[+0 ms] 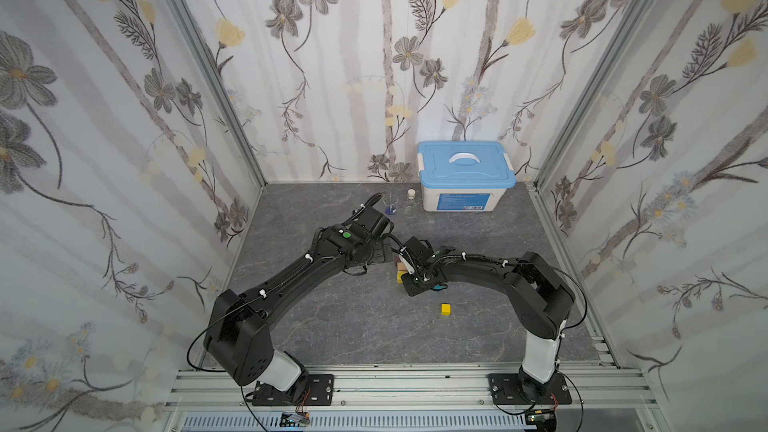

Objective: Assemble a carrot with building blocks
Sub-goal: Assemble the building block at the center of the board.

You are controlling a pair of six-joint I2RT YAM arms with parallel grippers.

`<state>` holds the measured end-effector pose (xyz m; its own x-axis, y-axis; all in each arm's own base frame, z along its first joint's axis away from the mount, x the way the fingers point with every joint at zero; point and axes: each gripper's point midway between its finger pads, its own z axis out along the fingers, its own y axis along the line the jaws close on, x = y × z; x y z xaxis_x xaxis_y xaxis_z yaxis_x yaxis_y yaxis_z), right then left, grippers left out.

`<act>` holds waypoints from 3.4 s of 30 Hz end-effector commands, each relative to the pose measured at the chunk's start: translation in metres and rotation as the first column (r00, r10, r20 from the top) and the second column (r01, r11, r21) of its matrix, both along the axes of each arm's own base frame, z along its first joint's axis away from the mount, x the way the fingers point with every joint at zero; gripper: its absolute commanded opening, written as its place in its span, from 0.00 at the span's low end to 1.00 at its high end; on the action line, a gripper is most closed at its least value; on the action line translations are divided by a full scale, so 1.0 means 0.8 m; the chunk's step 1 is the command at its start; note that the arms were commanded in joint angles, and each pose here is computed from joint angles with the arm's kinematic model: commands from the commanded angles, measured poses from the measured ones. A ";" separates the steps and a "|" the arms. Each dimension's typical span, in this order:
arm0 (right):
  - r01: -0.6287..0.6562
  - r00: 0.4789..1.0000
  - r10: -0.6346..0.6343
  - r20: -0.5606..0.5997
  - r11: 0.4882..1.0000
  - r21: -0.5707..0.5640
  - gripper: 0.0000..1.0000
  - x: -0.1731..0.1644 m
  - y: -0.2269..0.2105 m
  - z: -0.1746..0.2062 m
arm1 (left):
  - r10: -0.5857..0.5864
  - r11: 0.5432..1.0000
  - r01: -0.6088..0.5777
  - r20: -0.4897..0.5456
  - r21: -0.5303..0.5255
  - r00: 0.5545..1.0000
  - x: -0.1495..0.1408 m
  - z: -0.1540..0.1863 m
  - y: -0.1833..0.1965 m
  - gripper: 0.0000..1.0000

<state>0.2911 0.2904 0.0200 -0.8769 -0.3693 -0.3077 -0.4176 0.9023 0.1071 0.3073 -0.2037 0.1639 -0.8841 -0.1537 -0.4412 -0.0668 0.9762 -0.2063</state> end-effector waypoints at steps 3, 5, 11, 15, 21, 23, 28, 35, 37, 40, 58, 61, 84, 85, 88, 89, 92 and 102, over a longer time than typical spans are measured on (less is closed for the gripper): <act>0.038 0.999 -0.037 0.016 0.999 -0.024 0.38 0.002 -0.008 -0.004 | -0.001 1.000 0.001 0.016 -0.022 1.000 0.005 0.003 -0.004 1.00; 0.043 0.999 -0.042 0.016 0.999 -0.026 0.38 0.000 -0.010 -0.003 | 0.000 1.000 0.000 0.016 -0.026 1.000 0.006 0.003 -0.004 1.00; 0.076 0.996 -0.075 0.051 0.997 -0.031 0.39 -0.002 -0.026 0.020 | -0.006 1.000 0.006 -0.017 -0.027 1.000 0.002 -0.008 -0.007 1.00; 0.097 0.992 -0.094 0.086 0.995 -0.022 0.40 0.004 -0.038 0.039 | -0.018 1.000 0.019 -0.106 0.008 0.994 -0.005 -0.035 -0.009 1.00; 0.093 0.995 -0.092 0.036 0.995 -0.029 0.40 0.002 -0.034 0.020 | -0.016 0.999 0.024 -0.203 0.033 0.979 -0.014 -0.078 -0.011 0.98; 0.101 0.995 -0.100 0.028 0.994 -0.034 0.40 0.001 -0.035 0.015 | -0.020 0.999 0.029 -0.231 0.036 0.973 -0.019 -0.089 -0.013 0.97; 0.117 0.992 -0.115 0.045 0.992 -0.045 0.40 0.009 -0.037 0.011 | -0.028 0.998 0.040 -0.261 0.039 0.965 -0.021 -0.105 -0.016 0.96; 0.137 0.990 -0.134 0.052 0.990 -0.042 0.40 0.018 -0.041 0.010 | -0.033 0.997 0.052 -0.306 0.052 0.952 -0.027 -0.124 -0.016 0.97; 0.137 0.989 -0.135 0.055 0.990 -0.039 0.40 0.020 -0.041 0.012 | -0.029 0.996 0.053 -0.325 0.066 0.945 -0.030 -0.132 -0.014 0.96; 0.138 0.989 -0.136 0.053 0.990 -0.036 0.40 0.022 -0.041 0.012 | -0.030 0.996 0.056 -0.339 0.068 0.940 -0.032 -0.141 -0.014 0.96; 0.121 0.991 -0.123 0.049 0.991 0.050 0.41 0.015 -0.021 0.029 | -0.021 0.995 0.050 -0.304 0.088 0.952 -0.018 -0.151 -0.014 0.97; 0.118 0.992 -0.121 0.044 0.991 0.057 0.41 0.016 -0.016 0.026 | -0.022 0.995 0.051 -0.308 0.088 0.951 -0.017 -0.155 -0.015 0.97; 0.177 0.980 -0.180 0.088 0.983 0.043 0.41 0.037 -0.026 0.026 | -0.017 0.994 0.051 -0.323 0.098 0.946 -0.017 -0.165 -0.011 1.00; 0.179 0.979 -0.182 0.089 0.983 0.046 0.41 0.039 -0.025 0.026 | -0.016 0.994 0.051 -0.324 0.100 0.946 -0.017 -0.166 -0.010 1.00; 0.174 0.980 -0.178 0.086 0.983 0.052 0.41 0.040 -0.021 0.027 | -0.014 0.994 0.050 -0.326 0.101 0.945 -0.017 -0.167 -0.009 1.00; 0.176 0.980 -0.180 0.086 0.983 0.052 0.41 0.041 -0.021 0.026 | -0.013 0.994 0.049 -0.328 0.101 0.945 -0.016 -0.168 -0.009 1.00; 0.178 0.979 -0.182 0.086 0.983 0.052 0.41 0.040 -0.022 0.027 | -0.017 0.994 0.053 -0.334 0.097 0.942 -0.017 -0.173 -0.011 1.00; 0.185 0.976 -0.190 0.103 0.981 0.061 0.42 0.030 -0.037 0.045 | -0.018 0.994 0.054 -0.335 0.097 0.942 -0.013 -0.181 -0.013 1.00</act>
